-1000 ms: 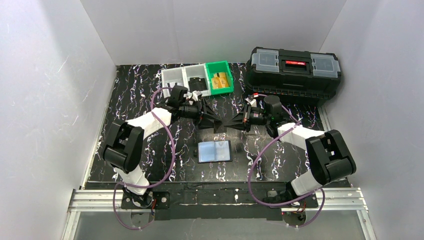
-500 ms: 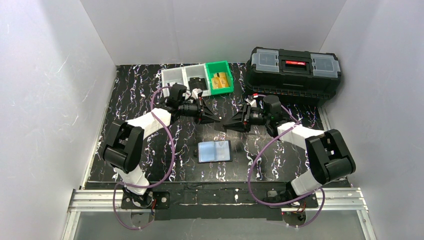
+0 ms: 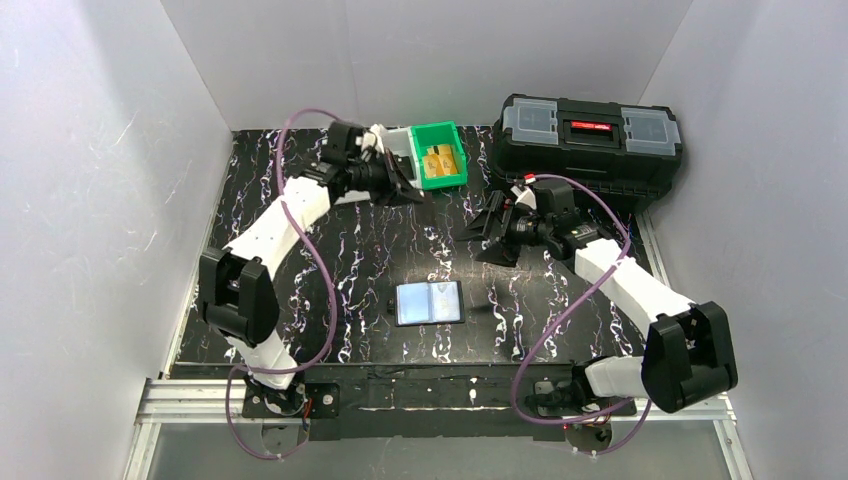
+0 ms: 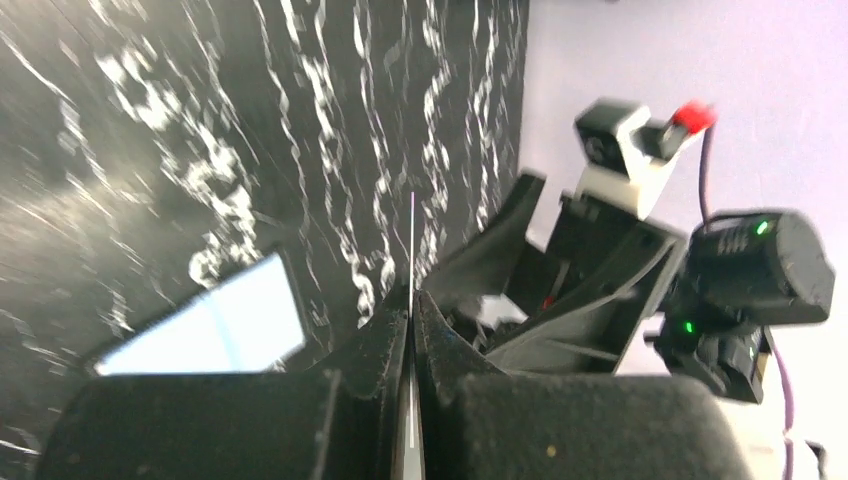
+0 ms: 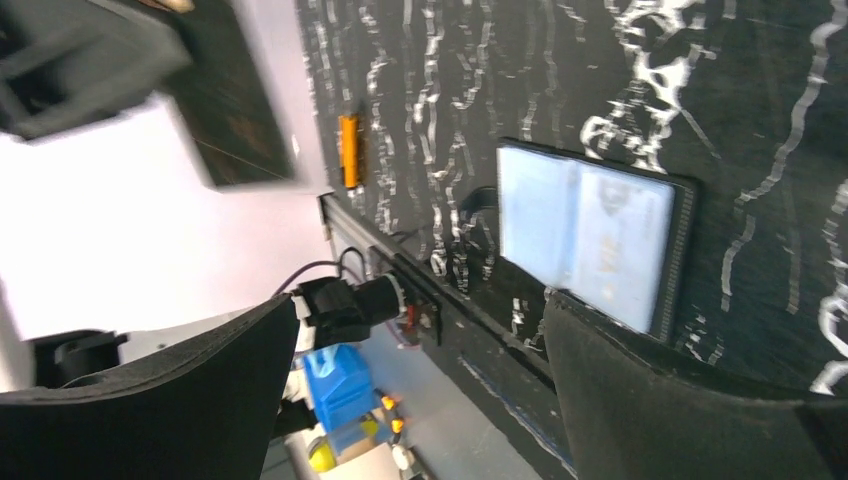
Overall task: Take the credit cards out of the card holder
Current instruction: Place the credit card in the storage box.
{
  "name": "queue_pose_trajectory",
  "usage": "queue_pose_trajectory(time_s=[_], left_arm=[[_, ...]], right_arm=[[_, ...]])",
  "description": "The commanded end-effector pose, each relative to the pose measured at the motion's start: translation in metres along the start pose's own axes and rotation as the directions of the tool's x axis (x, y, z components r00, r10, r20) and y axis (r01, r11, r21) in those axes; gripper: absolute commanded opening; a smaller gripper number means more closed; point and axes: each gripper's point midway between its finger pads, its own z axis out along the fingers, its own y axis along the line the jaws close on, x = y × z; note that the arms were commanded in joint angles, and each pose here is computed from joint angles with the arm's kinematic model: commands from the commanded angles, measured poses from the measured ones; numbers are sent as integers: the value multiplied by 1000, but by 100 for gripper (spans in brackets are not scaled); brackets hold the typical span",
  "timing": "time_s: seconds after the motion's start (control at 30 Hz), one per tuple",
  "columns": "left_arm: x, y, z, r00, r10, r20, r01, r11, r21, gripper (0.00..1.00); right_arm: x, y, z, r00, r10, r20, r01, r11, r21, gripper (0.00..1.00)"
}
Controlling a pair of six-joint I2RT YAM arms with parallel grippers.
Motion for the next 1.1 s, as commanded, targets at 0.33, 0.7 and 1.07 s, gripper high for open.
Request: queue_pose_trajectory(time_s=[0.33,0.7,1.07], left_arm=[[-161,44,-11,938,224,265,-156,955,-254,0],[-236,76,32,899,288,330,-195,938,-287,0],[-263,112,54,882,270,385,-141,933,-331,1]], right_arm=[[16,-26,-44,993,-104,58,88,969,232,98],[36,-29,-73,986,-123,110,93,964,248,98],[47,-36,-87,981,-125,147,84,962,260,98]])
